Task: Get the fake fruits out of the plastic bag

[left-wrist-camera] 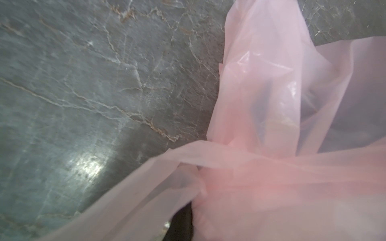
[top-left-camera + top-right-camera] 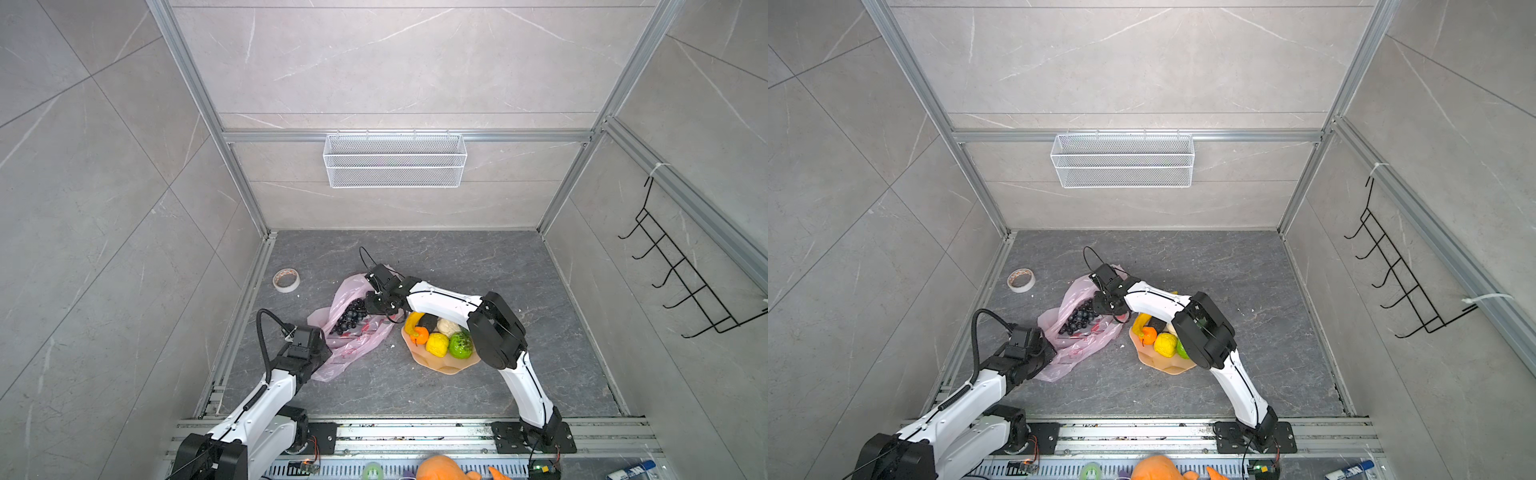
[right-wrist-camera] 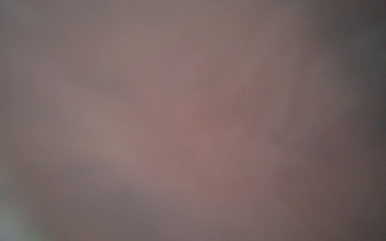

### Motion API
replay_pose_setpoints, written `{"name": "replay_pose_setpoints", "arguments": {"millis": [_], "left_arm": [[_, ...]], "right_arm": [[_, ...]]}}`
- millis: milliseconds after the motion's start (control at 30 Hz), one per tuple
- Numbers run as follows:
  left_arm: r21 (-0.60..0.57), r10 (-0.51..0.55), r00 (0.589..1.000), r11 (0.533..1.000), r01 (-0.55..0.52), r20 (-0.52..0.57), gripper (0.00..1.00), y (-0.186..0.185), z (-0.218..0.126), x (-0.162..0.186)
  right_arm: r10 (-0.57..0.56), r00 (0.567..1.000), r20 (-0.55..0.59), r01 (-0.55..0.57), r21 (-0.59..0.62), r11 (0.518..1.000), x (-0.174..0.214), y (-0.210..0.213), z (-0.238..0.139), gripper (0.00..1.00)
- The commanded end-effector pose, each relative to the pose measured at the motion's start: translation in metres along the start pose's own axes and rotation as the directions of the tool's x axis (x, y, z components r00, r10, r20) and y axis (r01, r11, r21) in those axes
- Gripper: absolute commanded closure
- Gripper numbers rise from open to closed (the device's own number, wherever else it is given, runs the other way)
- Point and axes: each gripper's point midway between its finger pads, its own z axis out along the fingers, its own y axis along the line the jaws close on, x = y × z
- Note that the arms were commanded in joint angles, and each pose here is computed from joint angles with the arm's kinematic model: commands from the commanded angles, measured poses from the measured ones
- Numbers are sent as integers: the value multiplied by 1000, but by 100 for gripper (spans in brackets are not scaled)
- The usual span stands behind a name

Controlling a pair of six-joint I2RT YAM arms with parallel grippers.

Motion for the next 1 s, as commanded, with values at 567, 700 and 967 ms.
{"name": "replay_pose_setpoints", "arguments": {"millis": [567, 700, 967], "left_arm": [[13, 13, 1000, 1000, -13, 20, 100, -7, -3, -7], [11, 12, 1000, 1000, -12, 23, 100, -6, -4, -7], [12, 11, 1000, 1000, -12, 24, 100, -6, -4, -8]], "right_arm": [[-13, 1000, -24, 13, -4, 1000, 14, 1, -2, 67], [-18, 1000, -23, 18, 4, 1000, 14, 0, -4, 73], [-20, 1000, 0, 20, -35, 999, 8, 8, -5, 86]]}}
